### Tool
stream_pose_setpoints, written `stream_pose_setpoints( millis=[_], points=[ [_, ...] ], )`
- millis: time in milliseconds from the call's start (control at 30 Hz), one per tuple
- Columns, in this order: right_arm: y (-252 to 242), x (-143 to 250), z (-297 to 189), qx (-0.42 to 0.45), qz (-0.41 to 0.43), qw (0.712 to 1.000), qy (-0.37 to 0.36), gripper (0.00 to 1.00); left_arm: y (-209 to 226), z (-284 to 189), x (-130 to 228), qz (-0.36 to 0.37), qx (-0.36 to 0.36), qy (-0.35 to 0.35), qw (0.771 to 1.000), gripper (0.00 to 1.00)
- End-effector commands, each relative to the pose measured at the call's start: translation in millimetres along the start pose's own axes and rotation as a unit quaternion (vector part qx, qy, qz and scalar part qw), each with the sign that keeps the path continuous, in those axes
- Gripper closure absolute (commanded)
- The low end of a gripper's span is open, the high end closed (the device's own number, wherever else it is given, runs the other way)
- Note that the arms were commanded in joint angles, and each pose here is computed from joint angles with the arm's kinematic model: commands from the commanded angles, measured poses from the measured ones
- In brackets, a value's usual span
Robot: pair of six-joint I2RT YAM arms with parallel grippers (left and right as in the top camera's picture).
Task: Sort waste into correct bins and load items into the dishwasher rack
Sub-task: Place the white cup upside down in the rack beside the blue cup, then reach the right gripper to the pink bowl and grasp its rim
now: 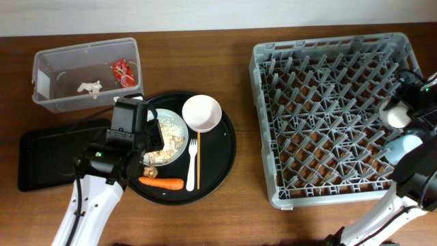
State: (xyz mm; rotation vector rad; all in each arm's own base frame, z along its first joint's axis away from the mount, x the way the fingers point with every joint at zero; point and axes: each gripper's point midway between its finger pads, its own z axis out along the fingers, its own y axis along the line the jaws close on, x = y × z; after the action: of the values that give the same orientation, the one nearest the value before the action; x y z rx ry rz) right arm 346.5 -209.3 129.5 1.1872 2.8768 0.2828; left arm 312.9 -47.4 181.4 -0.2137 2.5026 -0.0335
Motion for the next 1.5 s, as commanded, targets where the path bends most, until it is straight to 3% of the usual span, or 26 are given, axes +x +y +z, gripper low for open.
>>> stream_pose_setpoints(
  millis=[0,333,533,667,900,1100,1333,1467],
  points=[
    [0,-18,-5,0.001,-0.001,0.999,-0.036,0.01,2,-4,-3,0.006,-0.005,-0.009,1.000,0.46],
    [22,-15,-51,-0.041,-0.014,0.997,-0.071,0.01,3,-4,-1,0.007,-0.006,-0.004,1.000,0.45],
    [67,22,-100,-0.072,-0.108,0.986,-0.103,0.01,4,-4,0,0.007,-0.007,-0.002,1.000,0.39],
    [132,69,-108,-0.103,-0.222,0.965,-0.090,0.01,4,-4,1,0.008,-0.008,-0.001,1.000,0.36],
    [245,167,-83,-0.118,-0.424,0.897,-0.049,0.00,19,-3,8,-0.016,-0.012,0.025,0.999,0.30],
    [315,229,-46,-0.089,-0.538,0.836,-0.062,0.00,79,-1,8,-0.101,-0.062,0.039,0.992,0.23],
    [352,263,23,-0.078,-0.549,0.832,-0.011,0.14,136,-2,6,-0.179,-0.111,0.031,0.977,0.22],
    [361,276,60,-0.064,-0.564,0.823,0.013,0.15,148,3,-10,-0.187,-0.079,0.016,0.979,0.23]
  ],
)
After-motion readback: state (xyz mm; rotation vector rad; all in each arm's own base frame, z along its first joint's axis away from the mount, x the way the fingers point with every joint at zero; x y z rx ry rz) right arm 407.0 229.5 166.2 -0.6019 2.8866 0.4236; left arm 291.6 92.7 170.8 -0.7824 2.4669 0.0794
